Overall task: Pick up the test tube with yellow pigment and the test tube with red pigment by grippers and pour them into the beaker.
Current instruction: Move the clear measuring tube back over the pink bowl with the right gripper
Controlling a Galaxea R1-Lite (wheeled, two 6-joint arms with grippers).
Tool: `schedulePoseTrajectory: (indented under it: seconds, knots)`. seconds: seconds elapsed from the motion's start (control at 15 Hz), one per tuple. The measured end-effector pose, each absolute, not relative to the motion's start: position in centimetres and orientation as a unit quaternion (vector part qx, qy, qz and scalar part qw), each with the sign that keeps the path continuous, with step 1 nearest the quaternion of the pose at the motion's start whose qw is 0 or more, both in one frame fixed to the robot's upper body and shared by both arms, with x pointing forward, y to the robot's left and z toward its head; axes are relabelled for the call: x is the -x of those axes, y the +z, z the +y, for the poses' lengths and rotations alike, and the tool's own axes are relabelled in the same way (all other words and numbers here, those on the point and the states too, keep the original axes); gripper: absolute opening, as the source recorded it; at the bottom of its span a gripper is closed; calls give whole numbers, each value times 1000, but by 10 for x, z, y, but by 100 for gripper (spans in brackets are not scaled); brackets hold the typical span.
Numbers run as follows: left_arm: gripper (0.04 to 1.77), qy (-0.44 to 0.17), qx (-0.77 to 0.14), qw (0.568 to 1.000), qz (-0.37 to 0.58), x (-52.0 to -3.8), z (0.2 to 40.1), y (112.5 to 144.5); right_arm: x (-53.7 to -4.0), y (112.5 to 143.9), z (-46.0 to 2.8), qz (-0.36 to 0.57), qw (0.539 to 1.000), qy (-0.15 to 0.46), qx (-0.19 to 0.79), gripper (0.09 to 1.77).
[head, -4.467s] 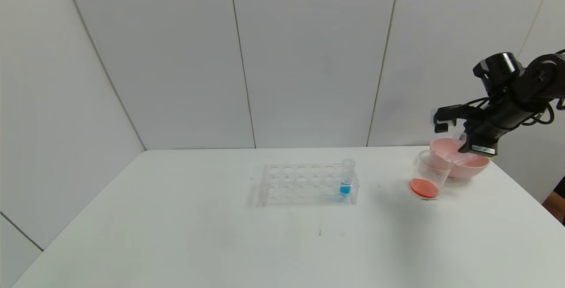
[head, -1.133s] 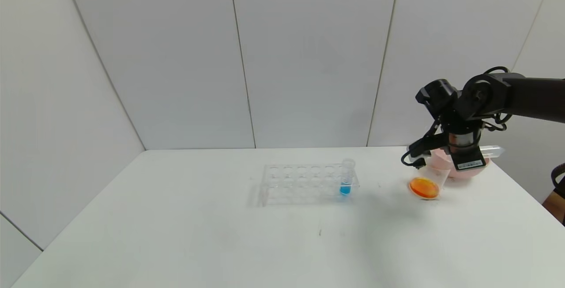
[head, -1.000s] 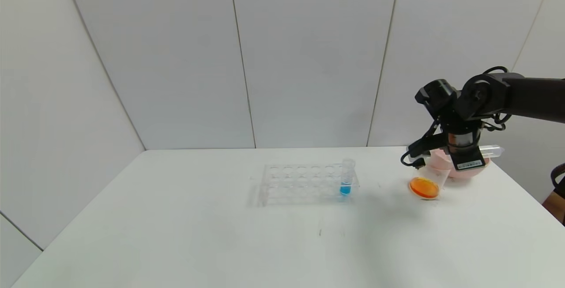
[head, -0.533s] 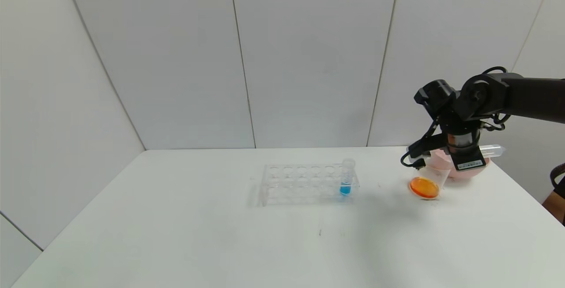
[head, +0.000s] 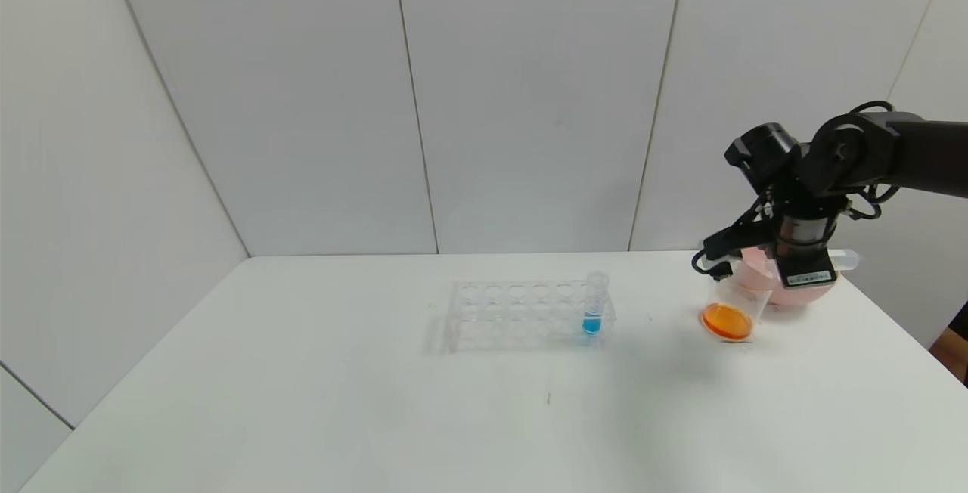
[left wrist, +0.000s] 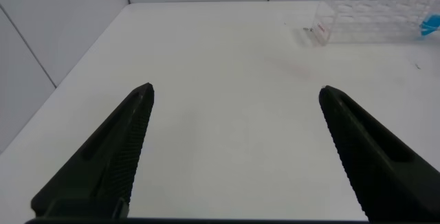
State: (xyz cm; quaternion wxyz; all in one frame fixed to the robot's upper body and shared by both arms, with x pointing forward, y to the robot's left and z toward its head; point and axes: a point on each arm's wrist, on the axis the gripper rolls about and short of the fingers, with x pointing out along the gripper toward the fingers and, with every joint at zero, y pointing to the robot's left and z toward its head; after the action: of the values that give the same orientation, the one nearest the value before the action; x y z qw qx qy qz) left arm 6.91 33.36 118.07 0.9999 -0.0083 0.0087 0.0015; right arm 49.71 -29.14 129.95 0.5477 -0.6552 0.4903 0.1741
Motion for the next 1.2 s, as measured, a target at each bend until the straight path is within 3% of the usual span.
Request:
schedulePoseTrajectory:
  seconds: [0.4, 0.67, 1.2]
  knots:
    - [172, 1, 8, 1000, 8, -69, 334, 1181, -461, 1341, -356, 426, 713, 283, 480, 52]
    - [172, 1, 8, 1000, 8, -69, 334, 1181, -435, 1356, -400, 363, 793, 325, 366, 52]
    - [172, 1, 8, 1000, 8, -69, 334, 1181, -431, 1364, -433, 301, 891, 309, 141, 52]
